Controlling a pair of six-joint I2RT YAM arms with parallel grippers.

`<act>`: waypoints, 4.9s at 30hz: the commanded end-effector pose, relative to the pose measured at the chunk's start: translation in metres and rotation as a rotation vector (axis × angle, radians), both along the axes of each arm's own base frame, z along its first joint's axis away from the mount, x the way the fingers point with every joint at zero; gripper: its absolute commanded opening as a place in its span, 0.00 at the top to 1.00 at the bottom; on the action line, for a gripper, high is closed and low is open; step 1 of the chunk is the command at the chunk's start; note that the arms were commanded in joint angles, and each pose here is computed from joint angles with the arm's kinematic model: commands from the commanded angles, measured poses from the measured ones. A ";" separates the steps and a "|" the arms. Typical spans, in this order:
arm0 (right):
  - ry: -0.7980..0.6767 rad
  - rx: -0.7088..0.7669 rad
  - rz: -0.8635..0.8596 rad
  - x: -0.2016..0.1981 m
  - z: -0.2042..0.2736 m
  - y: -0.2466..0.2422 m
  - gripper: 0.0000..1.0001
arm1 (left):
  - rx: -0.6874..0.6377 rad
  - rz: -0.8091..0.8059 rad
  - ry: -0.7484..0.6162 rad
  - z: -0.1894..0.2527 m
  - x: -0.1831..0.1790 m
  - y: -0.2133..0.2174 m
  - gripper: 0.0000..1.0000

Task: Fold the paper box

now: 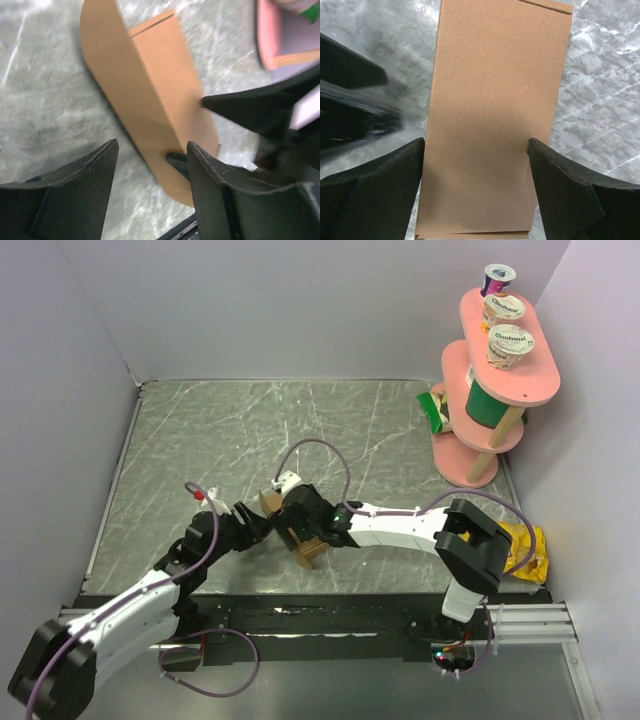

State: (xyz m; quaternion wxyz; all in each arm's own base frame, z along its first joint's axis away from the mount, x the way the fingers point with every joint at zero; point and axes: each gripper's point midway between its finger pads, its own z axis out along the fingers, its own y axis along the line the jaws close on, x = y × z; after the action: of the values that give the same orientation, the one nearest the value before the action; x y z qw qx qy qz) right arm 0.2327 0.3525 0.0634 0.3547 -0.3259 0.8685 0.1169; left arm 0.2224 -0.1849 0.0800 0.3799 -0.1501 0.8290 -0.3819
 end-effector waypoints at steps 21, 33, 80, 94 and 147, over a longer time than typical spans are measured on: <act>0.374 0.338 0.218 0.015 0.001 -0.058 0.14 | 0.100 -0.135 -0.346 0.107 0.054 -0.006 0.10; 0.409 0.457 0.211 0.056 0.007 -0.081 0.12 | 0.096 -0.185 -0.328 0.079 0.097 -0.016 0.06; 0.223 0.554 -0.449 0.058 0.087 -0.176 0.05 | 0.039 -0.201 -0.215 0.033 0.122 -0.074 0.50; 0.397 0.700 -0.457 0.013 0.075 -0.154 0.07 | 0.047 -0.182 -0.188 0.037 0.112 -0.080 0.47; 0.447 0.801 -0.540 -0.009 0.068 -0.142 0.15 | 0.047 -0.219 -0.200 0.050 0.090 -0.100 0.40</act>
State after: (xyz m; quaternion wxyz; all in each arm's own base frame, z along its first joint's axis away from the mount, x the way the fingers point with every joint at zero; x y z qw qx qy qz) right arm 0.2112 0.2032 0.1197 0.2489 0.0995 0.8810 0.3899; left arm 0.3140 -0.2795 0.1114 0.4033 -0.0153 0.8224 -0.4010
